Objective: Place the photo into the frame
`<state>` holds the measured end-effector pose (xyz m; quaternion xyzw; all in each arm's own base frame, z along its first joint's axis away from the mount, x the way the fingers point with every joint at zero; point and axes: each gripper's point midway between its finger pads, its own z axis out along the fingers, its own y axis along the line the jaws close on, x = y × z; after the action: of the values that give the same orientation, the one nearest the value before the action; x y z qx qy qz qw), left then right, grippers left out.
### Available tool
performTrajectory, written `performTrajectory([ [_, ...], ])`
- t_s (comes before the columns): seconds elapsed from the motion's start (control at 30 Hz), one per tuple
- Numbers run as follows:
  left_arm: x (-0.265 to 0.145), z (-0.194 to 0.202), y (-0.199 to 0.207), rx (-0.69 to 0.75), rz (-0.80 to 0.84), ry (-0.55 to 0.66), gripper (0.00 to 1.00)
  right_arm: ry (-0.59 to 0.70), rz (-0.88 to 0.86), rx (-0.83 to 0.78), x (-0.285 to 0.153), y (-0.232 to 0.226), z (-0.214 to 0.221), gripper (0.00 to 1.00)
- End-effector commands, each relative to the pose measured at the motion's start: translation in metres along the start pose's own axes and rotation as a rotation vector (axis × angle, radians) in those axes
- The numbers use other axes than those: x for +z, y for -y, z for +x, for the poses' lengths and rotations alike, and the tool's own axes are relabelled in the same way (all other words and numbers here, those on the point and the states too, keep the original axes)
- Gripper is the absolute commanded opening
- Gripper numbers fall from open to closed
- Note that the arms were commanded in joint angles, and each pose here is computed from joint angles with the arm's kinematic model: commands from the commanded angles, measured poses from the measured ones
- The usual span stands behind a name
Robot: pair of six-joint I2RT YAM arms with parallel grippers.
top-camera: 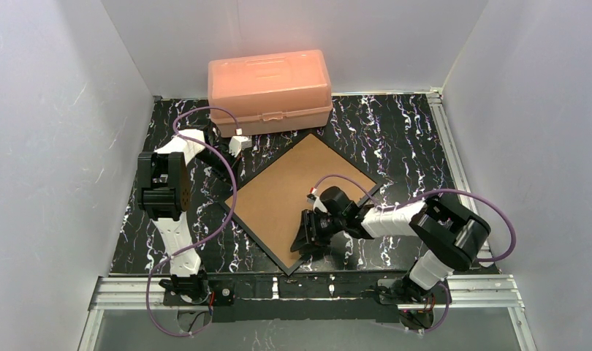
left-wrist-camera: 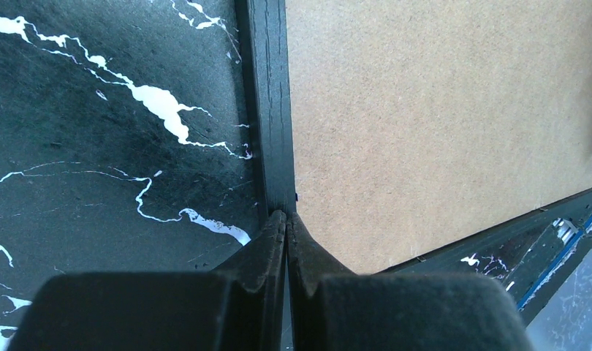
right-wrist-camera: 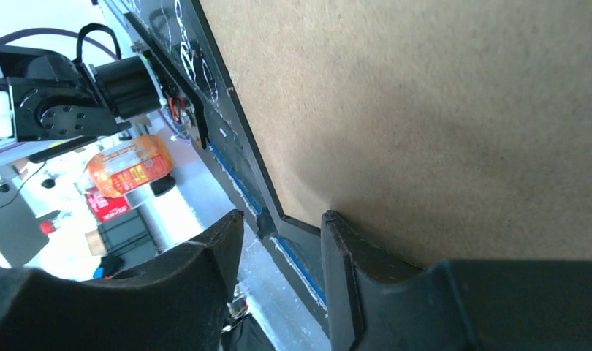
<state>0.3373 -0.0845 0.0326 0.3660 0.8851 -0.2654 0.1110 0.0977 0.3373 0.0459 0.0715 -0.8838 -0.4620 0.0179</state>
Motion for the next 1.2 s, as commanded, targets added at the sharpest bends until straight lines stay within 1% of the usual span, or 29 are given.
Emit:
performTrajectory([
  [0.0, 0.002, 0.032, 0.006, -0.016, 0.008, -0.11, 0.0, 0.043, 0.077, -0.065, 0.002, 0.005, -0.014, 0.55],
  [0.07, -0.003, 0.032, 0.01, -0.003, 0.01, -0.114, 0.0, 0.081, 0.083, -0.102, -0.007, -0.006, -0.022, 0.65],
  [0.1, -0.005, 0.033, 0.012, 0.003, 0.013, -0.118, 0.0, 0.109, 0.088, -0.119, -0.015, -0.014, -0.028, 0.68],
  [0.13, -0.007, 0.034, 0.013, 0.009, 0.016, -0.121, 0.0, 0.144, 0.096, -0.127, -0.026, -0.02, -0.035, 0.76],
  [0.2, -0.01, 0.037, 0.016, 0.018, 0.016, -0.131, 0.0, 0.225, 0.119, -0.123, -0.053, -0.028, -0.046, 0.85],
  [0.3, -0.011, 0.042, 0.016, 0.018, 0.008, -0.139, 0.0, 0.322, 0.233, -0.054, -0.09, -0.008, -0.05, 0.95],
  [0.33, -0.011, 0.042, 0.015, 0.017, 0.008, -0.139, 0.0, 0.35, 0.269, -0.024, -0.099, 0.001, -0.048, 0.96],
  [0.47, -0.014, 0.045, 0.016, 0.014, 0.01, -0.14, 0.0, 0.418, 0.401, 0.093, -0.12, 0.042, -0.035, 0.99],
  [0.6, -0.034, 0.027, 0.016, 0.019, -0.008, -0.094, 0.0, 0.484, 0.479, 0.154, -0.129, 0.067, -0.036, 0.99],
  [0.67, -0.048, 0.023, 0.003, 0.009, -0.055, -0.071, 0.0, 0.52, 0.507, 0.162, -0.131, 0.075, -0.042, 0.99],
  [0.73, -0.052, 0.022, -0.008, 0.002, -0.092, -0.068, 0.0, 0.532, 0.532, 0.167, -0.13, 0.082, -0.046, 0.98],
  [0.9, -0.034, 0.033, -0.029, -0.019, -0.147, -0.098, 0.0, 0.546, 0.515, 0.171, -0.119, 0.086, -0.061, 0.94],
  [0.97, -0.026, 0.038, -0.032, -0.023, -0.143, -0.105, 0.0, 0.552, 0.504, 0.17, -0.116, 0.085, -0.068, 0.94],
  [1.1, -0.014, 0.048, -0.019, -0.001, -0.106, -0.144, 0.0, 0.552, 0.524, 0.168, -0.113, 0.09, -0.083, 0.93],
  [1.17, -0.007, 0.048, -0.005, 0.051, -0.088, -0.162, 0.0, 0.563, 0.54, 0.153, -0.115, 0.091, -0.094, 0.93],
])
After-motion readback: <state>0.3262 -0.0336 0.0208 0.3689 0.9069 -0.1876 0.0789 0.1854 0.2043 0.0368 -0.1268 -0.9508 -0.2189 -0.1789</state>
